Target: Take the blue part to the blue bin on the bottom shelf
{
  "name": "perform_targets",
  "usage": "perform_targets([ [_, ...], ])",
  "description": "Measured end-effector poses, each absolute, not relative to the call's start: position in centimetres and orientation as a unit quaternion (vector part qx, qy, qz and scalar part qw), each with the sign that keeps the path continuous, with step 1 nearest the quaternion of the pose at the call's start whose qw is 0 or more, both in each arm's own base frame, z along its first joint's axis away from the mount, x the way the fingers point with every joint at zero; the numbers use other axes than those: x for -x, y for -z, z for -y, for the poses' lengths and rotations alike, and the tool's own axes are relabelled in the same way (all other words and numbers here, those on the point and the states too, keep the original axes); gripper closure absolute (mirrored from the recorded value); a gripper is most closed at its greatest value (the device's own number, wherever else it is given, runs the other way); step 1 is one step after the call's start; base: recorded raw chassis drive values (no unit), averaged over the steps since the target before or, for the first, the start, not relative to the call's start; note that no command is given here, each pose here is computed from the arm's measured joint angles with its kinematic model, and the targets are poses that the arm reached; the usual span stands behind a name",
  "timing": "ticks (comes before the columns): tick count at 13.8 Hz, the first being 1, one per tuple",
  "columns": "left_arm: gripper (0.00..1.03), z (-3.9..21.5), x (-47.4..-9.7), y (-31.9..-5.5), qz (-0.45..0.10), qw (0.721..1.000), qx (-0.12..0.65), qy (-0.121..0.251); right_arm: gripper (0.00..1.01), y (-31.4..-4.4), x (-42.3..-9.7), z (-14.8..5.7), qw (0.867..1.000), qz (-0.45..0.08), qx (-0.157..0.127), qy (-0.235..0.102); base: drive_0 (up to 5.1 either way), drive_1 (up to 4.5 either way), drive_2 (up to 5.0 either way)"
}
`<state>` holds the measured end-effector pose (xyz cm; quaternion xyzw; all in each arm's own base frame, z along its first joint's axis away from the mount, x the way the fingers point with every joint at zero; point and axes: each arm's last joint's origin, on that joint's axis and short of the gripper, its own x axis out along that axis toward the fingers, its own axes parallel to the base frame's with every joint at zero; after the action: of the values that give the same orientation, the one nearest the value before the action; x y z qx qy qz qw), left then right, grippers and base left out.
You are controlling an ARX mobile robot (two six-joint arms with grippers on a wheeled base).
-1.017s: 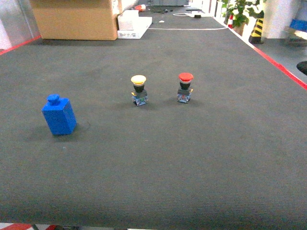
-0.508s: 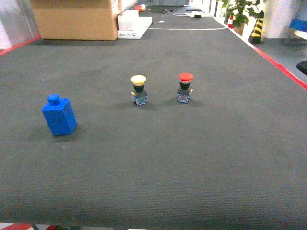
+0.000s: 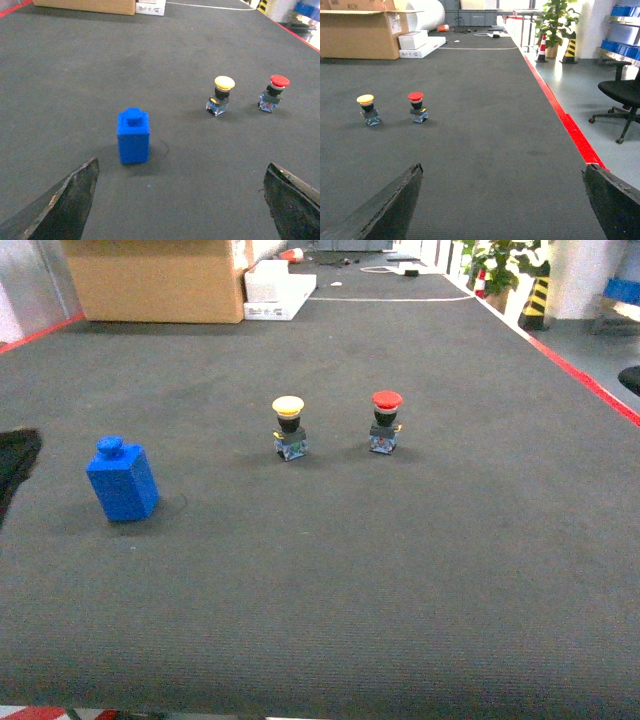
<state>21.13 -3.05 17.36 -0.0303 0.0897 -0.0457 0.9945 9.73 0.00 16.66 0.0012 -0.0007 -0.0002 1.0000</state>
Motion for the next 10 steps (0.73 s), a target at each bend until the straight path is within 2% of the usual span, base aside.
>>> perform_targets([
  [1,0.05,3.8,-24.2,-16.2,-0.110,0.993,0.025,0.042,0.03,-16.7,-9.7,0.0,1.000,0.001,-0.001,0.000,0.0,0.00,0.0],
  [4,0.05,4.0,-28.2,-11.8,-0.185,0.983,0.002,0.011,0.03,-16.7,-9.7,0.0,1.000,0.001,-0.001,0.000,0.0,0.00,0.0],
  [10,0.05,3.6,-33.2,-9.4,-0.218,0.976,0.002,-0.010,0.03,-16.7,-9.7,0.0,1.000,0.001,-0.001,0.000,0.0,0.00,0.0],
])
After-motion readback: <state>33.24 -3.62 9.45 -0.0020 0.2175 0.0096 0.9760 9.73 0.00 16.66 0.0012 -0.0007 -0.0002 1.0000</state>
